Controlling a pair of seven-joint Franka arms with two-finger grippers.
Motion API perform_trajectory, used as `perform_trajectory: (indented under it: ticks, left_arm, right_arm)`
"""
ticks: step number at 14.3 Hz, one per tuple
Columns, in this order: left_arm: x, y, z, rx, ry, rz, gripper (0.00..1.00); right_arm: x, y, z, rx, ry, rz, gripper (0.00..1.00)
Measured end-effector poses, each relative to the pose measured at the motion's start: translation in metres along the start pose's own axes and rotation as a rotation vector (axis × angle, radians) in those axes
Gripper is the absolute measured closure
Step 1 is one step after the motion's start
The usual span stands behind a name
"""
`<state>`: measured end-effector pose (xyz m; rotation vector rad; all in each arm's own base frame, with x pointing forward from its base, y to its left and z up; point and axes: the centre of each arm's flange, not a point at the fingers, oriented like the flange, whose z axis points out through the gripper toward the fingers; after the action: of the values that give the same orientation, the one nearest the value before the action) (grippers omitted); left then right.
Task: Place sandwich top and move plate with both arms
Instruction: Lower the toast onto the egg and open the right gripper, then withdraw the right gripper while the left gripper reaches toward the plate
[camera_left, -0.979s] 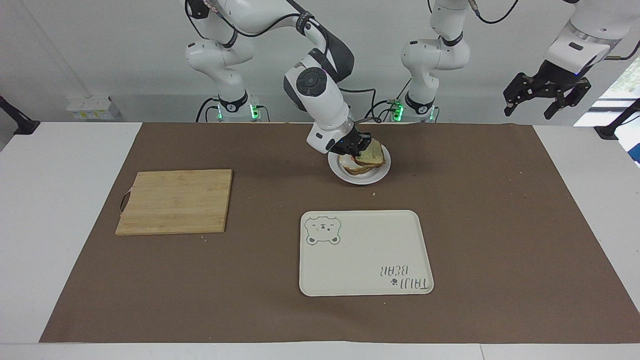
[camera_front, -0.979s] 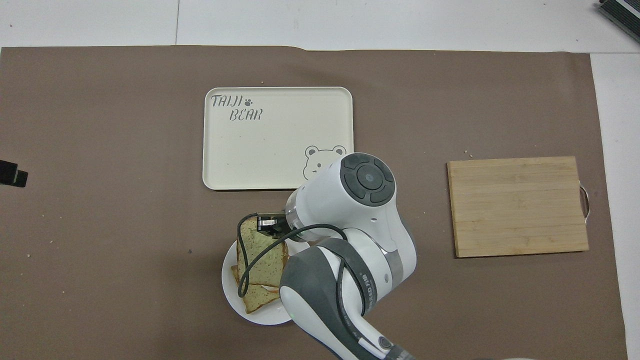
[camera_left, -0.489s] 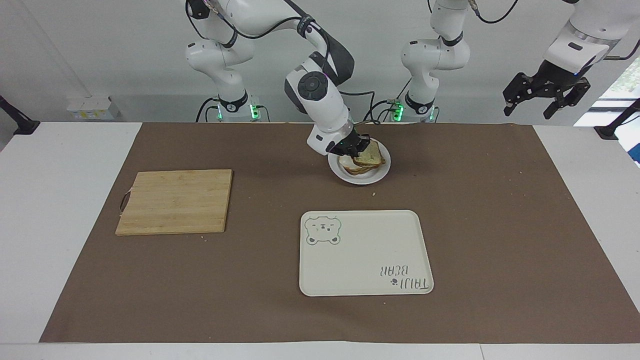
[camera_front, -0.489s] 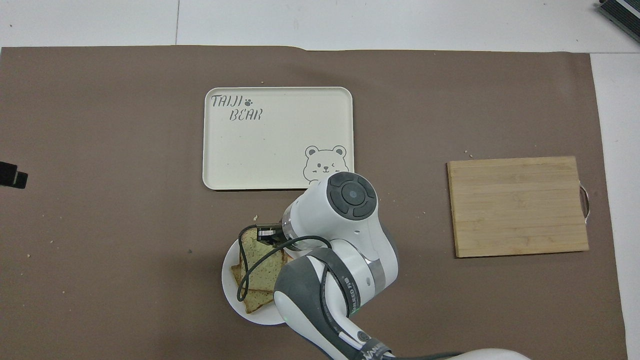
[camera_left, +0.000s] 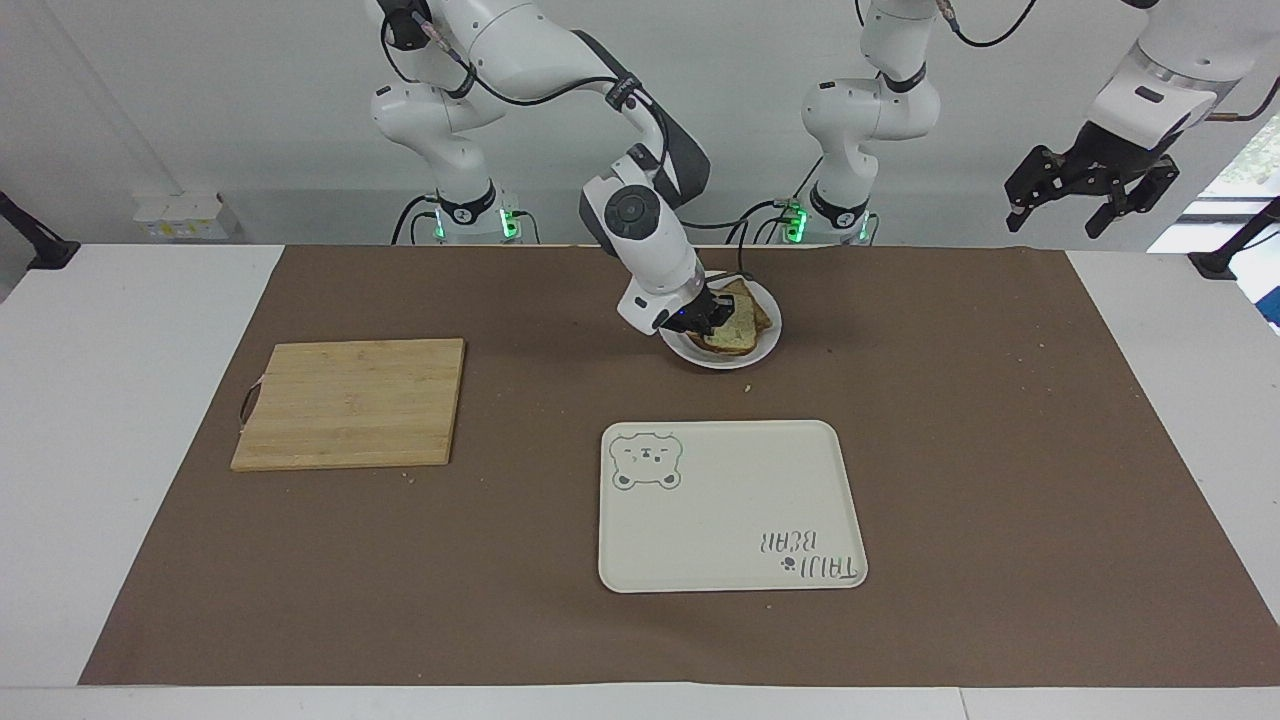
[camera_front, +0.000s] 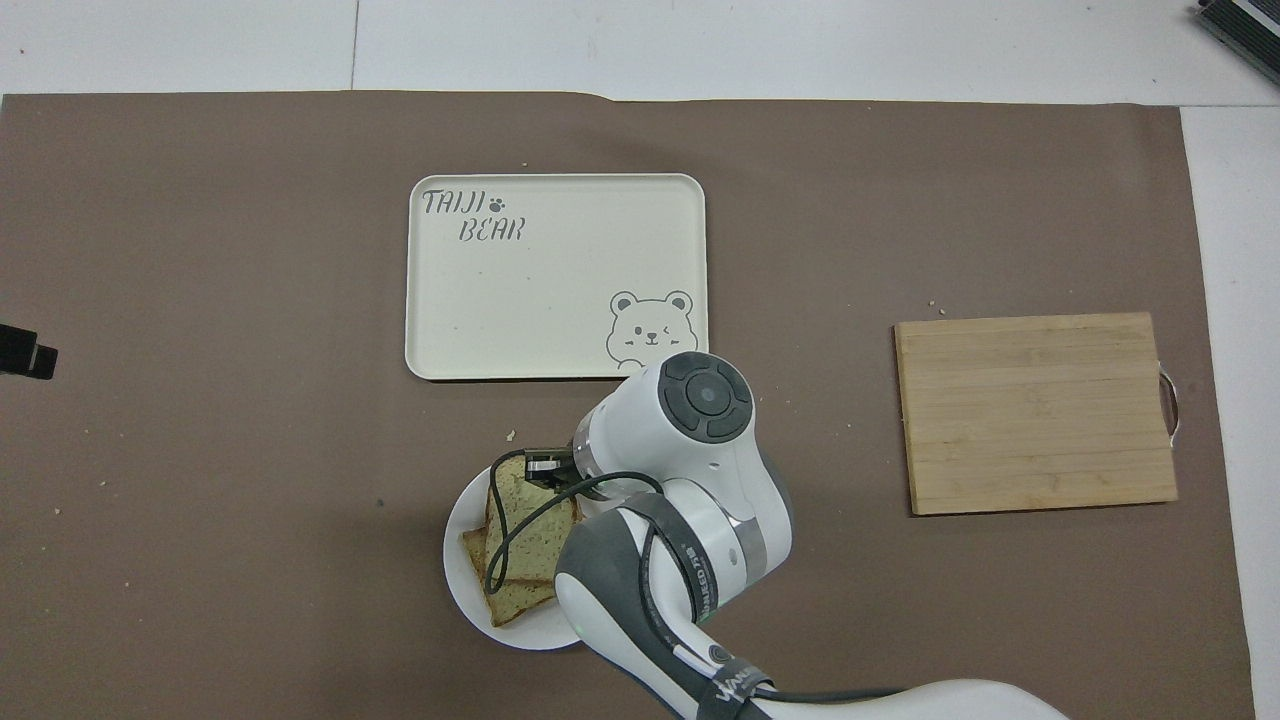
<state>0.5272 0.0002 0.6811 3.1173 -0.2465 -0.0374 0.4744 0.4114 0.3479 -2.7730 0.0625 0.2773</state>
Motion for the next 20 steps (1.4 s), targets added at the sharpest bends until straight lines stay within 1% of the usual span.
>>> perform_trajectory:
  ticks: [4,5,7,9,11,12,13,16,18,19,20]
  left_arm:
    - [0.000,0.000,0.000,0.000,0.000,0.001,0.00]
    - [0.000,0.000,0.000,0.000,0.000,0.001,0.00]
    - [0.000,0.000,0.000,0.000,0.000,0.000,0.00]
    - [0.000,0.000,0.000,0.000,0.000,-0.001,0.00]
    - [0.000,0.000,0.000,0.000,0.000,-0.002,0.00]
    - [0.000,0.000,0.000,0.000,0.000,-0.001,0.00]
    - [0.000,0.000,0.000,-0.002,0.000,-0.001,0.00]
    - [0.000,0.002,0.002,-0.031,-0.001,0.001,0.00]
    - [-0.004,0.000,0.006,-0.074,-0.007,-0.006,0.00]
    - [-0.007,0.000,0.008,-0.099,-0.009,-0.007,0.00]
    - [-0.011,0.003,0.011,-0.130,-0.012,-0.005,0.00]
  right_arm:
    - [-0.001,0.004,0.008,-0.009,-0.010,0.005,0.89]
    - [0.000,0.005,0.009,-0.009,-0.010,0.007,0.81]
    - [0.001,0.006,0.009,-0.009,-0.010,0.009,0.59]
    - [0.001,0.006,0.008,-0.012,-0.007,0.003,0.35]
    - [0.003,0.005,0.005,-0.029,0.011,-0.019,0.15]
    - [0.005,0.005,0.003,-0.038,0.022,-0.029,0.05]
    - [0.007,0.004,-0.001,-0.040,0.033,-0.034,0.00]
    - [0.018,0.009,-0.031,-0.022,0.082,-0.024,0.00]
    - [0.028,0.018,-0.062,-0.002,0.130,-0.001,0.00]
    - [0.032,0.023,-0.075,0.000,0.152,0.004,0.00]
    - [0.036,0.030,-0.088,-0.014,0.180,-0.001,0.00]
